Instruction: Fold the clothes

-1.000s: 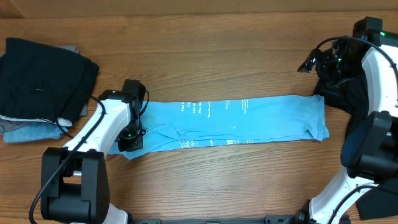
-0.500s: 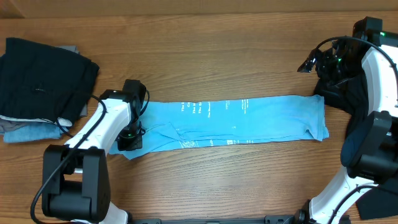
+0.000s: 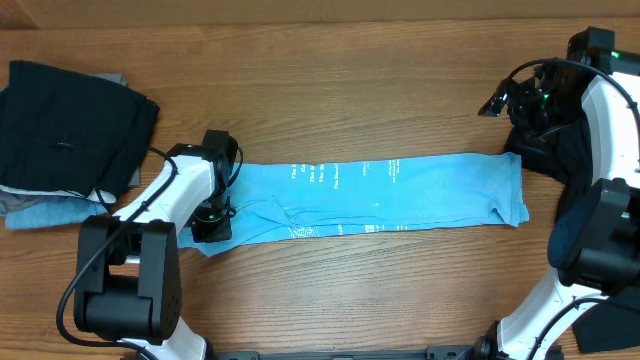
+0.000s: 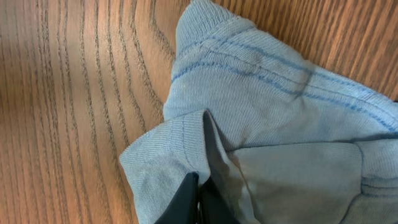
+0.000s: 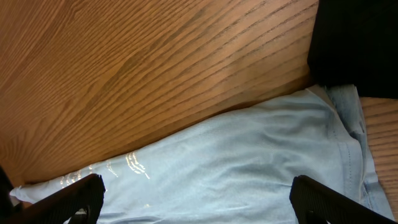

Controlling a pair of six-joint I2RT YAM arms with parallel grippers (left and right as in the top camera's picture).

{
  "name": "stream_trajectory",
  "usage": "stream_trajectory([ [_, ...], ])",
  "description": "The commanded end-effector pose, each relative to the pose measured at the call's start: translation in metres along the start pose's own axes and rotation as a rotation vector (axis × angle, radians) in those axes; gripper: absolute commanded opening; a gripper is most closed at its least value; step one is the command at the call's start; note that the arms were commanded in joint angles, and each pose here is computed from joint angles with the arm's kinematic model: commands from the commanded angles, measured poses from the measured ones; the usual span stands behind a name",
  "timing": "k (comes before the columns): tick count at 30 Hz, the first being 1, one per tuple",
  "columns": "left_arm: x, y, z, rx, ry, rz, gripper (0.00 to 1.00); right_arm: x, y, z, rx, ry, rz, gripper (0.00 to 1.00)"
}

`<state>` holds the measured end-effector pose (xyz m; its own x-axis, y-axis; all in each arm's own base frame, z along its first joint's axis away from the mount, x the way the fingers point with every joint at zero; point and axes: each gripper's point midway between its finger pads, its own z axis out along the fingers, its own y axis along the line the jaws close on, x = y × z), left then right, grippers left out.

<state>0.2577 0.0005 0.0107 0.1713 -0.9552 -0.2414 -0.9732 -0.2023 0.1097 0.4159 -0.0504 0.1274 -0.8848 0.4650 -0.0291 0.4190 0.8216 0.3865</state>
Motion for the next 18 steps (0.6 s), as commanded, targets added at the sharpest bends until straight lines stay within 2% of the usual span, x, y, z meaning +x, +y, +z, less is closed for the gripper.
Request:
stream_trajectory([
  [1,0.003,-0.007,-0.003,0.006,0.016,-0.002,0.04,-0.005,0.007,-0.014,-0.016,-0.042,-0.019,1.0],
  [7,0.006,-0.039,-0.031,0.105,0.033,0.081,0.04,-0.005,0.007,-0.014,-0.016,-0.042,-0.019,1.0],
  [13,0.006,-0.051,-0.039,0.147,0.031,0.082,0.04,-0.006,0.007,-0.014,-0.016,-0.043,-0.02,1.0],
  [18,0.005,-0.079,-0.045,0.27,-0.003,0.162,0.04,-0.006,0.007,-0.014,-0.016,-0.043,-0.02,1.0],
])
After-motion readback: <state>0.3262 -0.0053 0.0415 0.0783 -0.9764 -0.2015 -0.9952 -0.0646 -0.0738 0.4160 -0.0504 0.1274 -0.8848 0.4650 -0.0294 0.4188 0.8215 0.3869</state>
